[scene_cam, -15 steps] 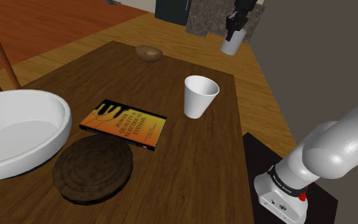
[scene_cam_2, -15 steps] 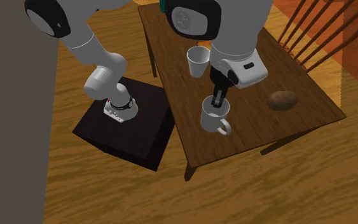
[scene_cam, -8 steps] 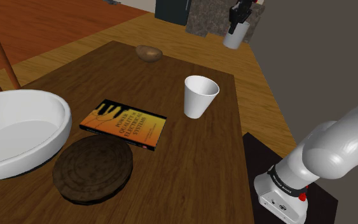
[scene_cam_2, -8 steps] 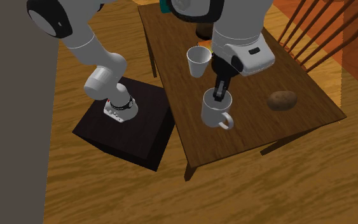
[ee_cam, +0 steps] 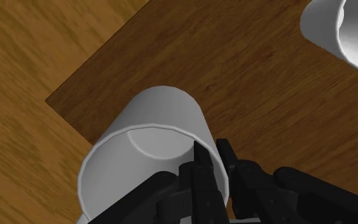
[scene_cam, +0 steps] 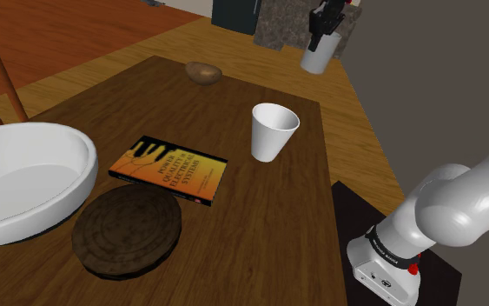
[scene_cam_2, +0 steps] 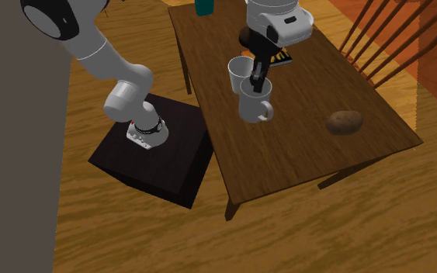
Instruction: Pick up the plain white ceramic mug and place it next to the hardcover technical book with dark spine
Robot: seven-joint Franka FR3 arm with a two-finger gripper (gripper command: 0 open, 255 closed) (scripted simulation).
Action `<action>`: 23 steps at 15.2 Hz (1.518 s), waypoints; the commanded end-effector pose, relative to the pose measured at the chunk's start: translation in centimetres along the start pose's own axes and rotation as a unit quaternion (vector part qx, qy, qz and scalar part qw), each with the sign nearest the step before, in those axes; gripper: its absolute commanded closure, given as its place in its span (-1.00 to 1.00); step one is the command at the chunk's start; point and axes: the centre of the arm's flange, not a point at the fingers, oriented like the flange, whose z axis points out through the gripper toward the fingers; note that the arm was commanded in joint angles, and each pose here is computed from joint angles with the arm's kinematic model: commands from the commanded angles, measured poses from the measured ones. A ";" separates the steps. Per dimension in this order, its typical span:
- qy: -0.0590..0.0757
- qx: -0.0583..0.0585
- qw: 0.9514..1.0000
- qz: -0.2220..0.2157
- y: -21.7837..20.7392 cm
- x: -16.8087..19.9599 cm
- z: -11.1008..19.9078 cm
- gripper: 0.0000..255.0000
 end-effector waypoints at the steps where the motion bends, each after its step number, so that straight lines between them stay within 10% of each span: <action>1: 0.000 0.000 1.000 0.001 -2.3 -1.6 0.0 1.00; 23: 0.000 0.000 1.000 0.001 -27.5 -15.9 -1.9 1.00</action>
